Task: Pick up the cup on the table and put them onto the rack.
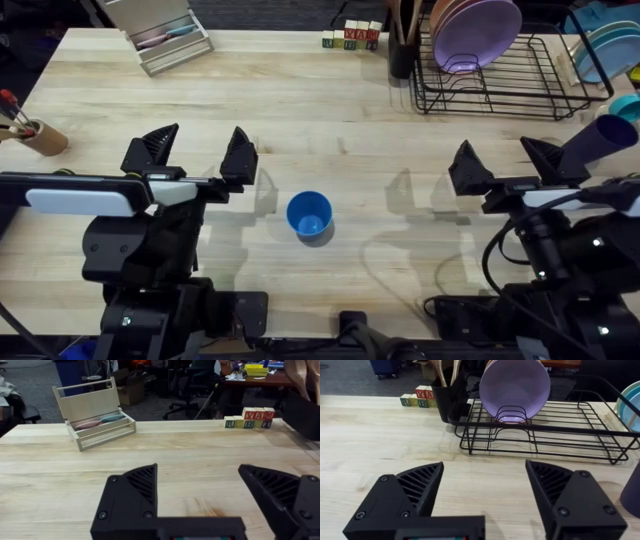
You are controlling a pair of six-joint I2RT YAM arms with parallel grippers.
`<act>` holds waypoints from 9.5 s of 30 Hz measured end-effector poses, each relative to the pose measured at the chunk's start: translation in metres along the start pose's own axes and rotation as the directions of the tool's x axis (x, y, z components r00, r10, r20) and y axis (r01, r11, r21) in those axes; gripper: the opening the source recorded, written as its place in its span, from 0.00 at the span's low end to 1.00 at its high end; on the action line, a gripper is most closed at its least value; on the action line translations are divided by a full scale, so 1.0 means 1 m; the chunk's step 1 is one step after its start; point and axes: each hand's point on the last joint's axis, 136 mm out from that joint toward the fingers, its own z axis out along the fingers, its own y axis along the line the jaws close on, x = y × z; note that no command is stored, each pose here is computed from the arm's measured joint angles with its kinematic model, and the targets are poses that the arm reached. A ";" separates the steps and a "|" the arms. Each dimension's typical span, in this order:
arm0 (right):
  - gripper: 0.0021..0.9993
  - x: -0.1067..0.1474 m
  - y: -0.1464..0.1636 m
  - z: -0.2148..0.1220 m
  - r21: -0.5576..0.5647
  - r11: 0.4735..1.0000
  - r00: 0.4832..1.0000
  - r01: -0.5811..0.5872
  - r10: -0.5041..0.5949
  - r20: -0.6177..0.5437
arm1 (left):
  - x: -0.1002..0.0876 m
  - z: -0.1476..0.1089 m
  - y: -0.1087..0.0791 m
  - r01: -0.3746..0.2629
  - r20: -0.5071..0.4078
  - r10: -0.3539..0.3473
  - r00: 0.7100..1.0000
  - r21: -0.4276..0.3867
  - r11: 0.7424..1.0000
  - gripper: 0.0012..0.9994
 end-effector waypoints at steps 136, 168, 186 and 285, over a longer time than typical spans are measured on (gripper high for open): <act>1.00 0.000 -0.219 0.094 0.577 0.814 0.532 -0.070 0.520 -0.668 | -0.122 0.077 -0.009 0.031 -0.612 0.002 0.791 0.043 0.999 0.99; 0.03 0.033 -0.216 0.088 0.587 0.808 0.414 -0.051 0.552 -0.723 | -0.122 0.077 -0.009 0.031 -0.612 0.002 0.791 0.043 0.999 0.99; 0.03 -0.080 -0.187 0.060 0.532 0.846 0.623 -0.043 0.439 -0.647 | -0.122 0.077 -0.009 0.031 -0.615 0.002 0.789 0.043 0.999 0.99; 0.28 -0.002 0.058 0.214 -0.050 0.999 0.633 -0.010 -0.032 -0.773 | -0.107 0.080 -0.009 0.034 -0.660 0.001 0.752 0.041 0.999 0.99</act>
